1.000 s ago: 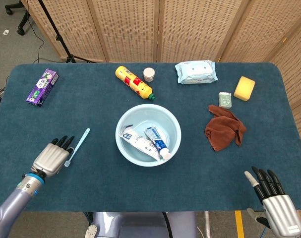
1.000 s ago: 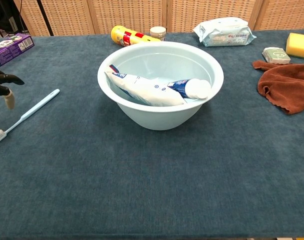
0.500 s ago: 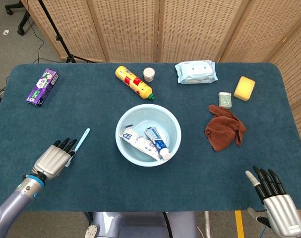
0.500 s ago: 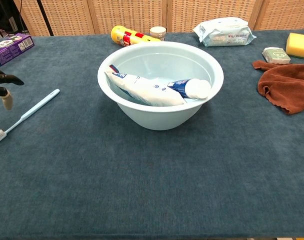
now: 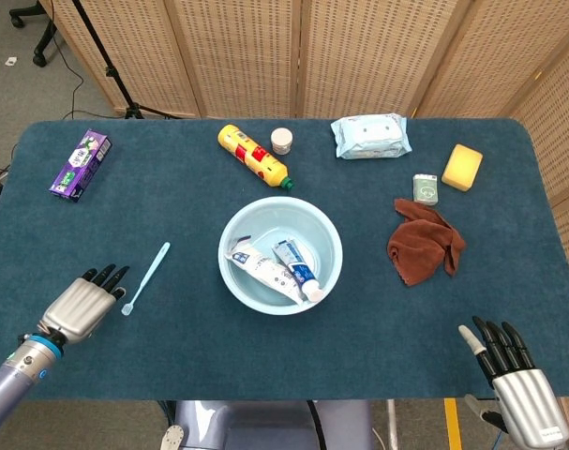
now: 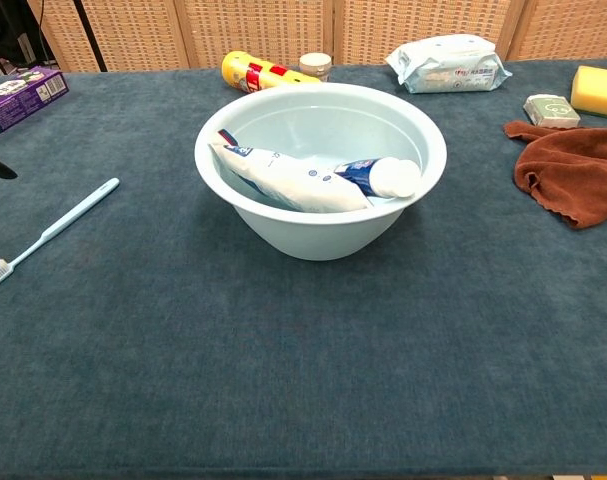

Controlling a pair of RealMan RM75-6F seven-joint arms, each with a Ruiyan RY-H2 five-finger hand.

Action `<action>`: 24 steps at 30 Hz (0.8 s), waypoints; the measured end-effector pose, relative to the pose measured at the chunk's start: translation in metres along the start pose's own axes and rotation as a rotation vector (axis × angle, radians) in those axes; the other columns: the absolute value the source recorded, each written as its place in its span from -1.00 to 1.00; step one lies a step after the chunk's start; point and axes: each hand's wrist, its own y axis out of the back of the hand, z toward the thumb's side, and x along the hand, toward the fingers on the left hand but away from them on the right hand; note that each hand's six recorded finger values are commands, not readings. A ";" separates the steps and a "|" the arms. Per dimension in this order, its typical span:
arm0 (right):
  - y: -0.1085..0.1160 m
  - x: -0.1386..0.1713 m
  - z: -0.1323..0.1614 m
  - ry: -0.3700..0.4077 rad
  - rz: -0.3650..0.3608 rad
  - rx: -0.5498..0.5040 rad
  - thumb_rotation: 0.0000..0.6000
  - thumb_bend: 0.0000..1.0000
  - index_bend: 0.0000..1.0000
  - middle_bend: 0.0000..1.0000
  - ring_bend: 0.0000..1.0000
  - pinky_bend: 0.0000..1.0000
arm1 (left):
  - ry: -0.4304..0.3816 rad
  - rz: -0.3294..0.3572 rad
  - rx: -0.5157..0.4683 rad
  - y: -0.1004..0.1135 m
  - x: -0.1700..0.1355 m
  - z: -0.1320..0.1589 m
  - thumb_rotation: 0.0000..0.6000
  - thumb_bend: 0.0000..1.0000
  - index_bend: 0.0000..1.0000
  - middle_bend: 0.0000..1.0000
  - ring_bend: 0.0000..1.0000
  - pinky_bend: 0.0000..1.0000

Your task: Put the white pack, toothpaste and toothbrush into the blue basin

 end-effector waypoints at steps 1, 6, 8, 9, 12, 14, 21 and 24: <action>0.000 0.000 0.000 -0.001 -0.001 -0.001 1.00 -0.79 -0.88 -1.00 -1.00 -1.00 | -0.007 -0.002 0.003 -0.001 0.000 0.002 1.00 -0.25 -0.41 -1.00 -0.89 -0.57; 0.001 -0.001 -0.002 -0.004 -0.004 -0.004 1.00 -0.79 -0.88 -1.00 -1.00 -1.00 | -0.025 -0.011 0.007 -0.006 0.002 0.007 1.00 -0.24 -0.41 -1.00 -0.89 -0.57; 0.001 -0.001 -0.002 -0.003 -0.004 -0.005 1.00 -0.79 -0.88 -1.00 -1.00 -1.00 | -0.032 -0.016 0.007 -0.008 0.002 0.010 1.00 -0.24 -0.41 -1.00 -0.89 -0.57; 0.002 0.000 -0.002 -0.003 -0.005 -0.006 1.00 -0.79 -0.88 -1.00 -1.00 -1.00 | -0.037 -0.018 0.007 -0.009 0.003 0.012 1.00 -0.24 -0.41 -1.00 -0.89 -0.57; 0.002 0.000 -0.002 -0.004 -0.007 -0.007 1.00 -0.79 -0.88 -1.00 -1.00 -1.00 | -0.047 -0.021 0.004 -0.013 0.003 0.016 1.00 -0.24 -0.41 -1.00 -0.89 -0.57; 0.002 0.000 -0.002 -0.003 -0.006 -0.007 1.00 -0.79 -0.88 -1.00 -1.00 -1.00 | -0.052 -0.028 0.004 -0.016 0.003 0.018 1.00 -0.24 -0.41 -1.00 -0.89 -0.57; 0.002 0.000 -0.002 -0.005 -0.004 -0.005 1.00 -0.79 -0.88 -1.00 -1.00 -1.00 | -0.043 -0.025 0.015 -0.014 -0.001 0.011 1.00 -0.23 -0.41 -1.00 -0.89 -0.57; 0.001 0.000 -0.002 -0.006 -0.003 -0.005 1.00 -0.79 -0.88 -1.00 -1.00 -1.00 | -0.024 -0.027 0.028 -0.010 -0.006 0.002 1.00 -0.22 -0.41 -1.00 -0.89 -0.57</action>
